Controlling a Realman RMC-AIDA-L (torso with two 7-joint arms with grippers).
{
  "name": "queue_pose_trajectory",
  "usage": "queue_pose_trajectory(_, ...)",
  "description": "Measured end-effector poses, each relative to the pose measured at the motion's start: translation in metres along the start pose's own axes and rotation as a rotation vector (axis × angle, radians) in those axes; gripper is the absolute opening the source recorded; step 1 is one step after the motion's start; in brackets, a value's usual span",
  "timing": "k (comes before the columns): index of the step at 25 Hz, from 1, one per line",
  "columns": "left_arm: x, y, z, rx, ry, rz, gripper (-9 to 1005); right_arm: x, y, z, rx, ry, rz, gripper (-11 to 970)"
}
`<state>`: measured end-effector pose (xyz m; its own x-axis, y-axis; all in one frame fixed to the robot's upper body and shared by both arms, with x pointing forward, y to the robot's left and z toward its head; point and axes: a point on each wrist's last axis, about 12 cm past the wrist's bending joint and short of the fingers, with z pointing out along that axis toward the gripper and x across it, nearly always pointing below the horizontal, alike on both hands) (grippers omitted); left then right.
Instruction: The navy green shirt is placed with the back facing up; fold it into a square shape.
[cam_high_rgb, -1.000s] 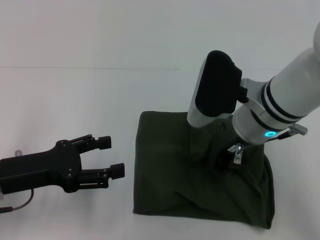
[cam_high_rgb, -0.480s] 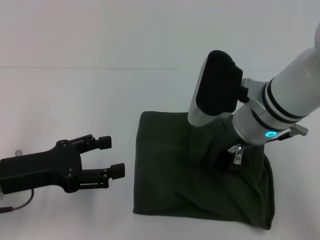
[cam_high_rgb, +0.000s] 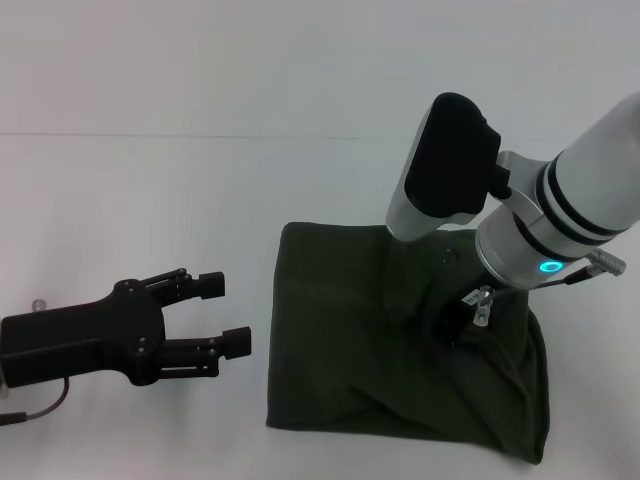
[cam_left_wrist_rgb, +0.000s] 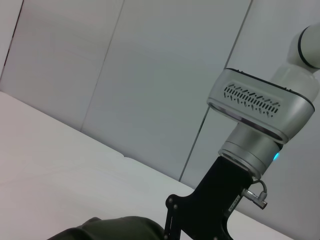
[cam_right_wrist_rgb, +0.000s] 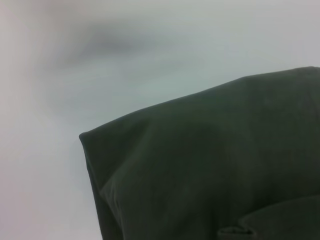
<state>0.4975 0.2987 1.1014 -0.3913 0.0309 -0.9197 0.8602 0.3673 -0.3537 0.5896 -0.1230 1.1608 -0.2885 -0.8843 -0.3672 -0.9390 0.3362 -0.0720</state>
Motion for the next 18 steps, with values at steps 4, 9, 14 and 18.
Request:
queue_pose_trajectory(4,-0.0001,-0.0005,0.0,0.005,0.0,0.001,950,0.0013,0.0002,0.0009,-0.004,0.004,0.003,46)
queue_pose_trajectory(9,-0.0002,-0.0011,-0.0003,0.008,-0.002,0.002,950,0.0023,0.0011,0.0024,-0.009,0.012,0.004,65)
queue_pose_trajectory(14,-0.0002,-0.0012,-0.0001,0.01,-0.001,0.003,950,0.0027,0.0009,0.0025,-0.009,0.013,0.005,125)
queue_pose_trajectory(18,-0.0002,-0.0011,-0.0004,0.008,-0.003,0.004,950,0.0027,0.0011,0.0027,-0.009,0.013,0.005,125)
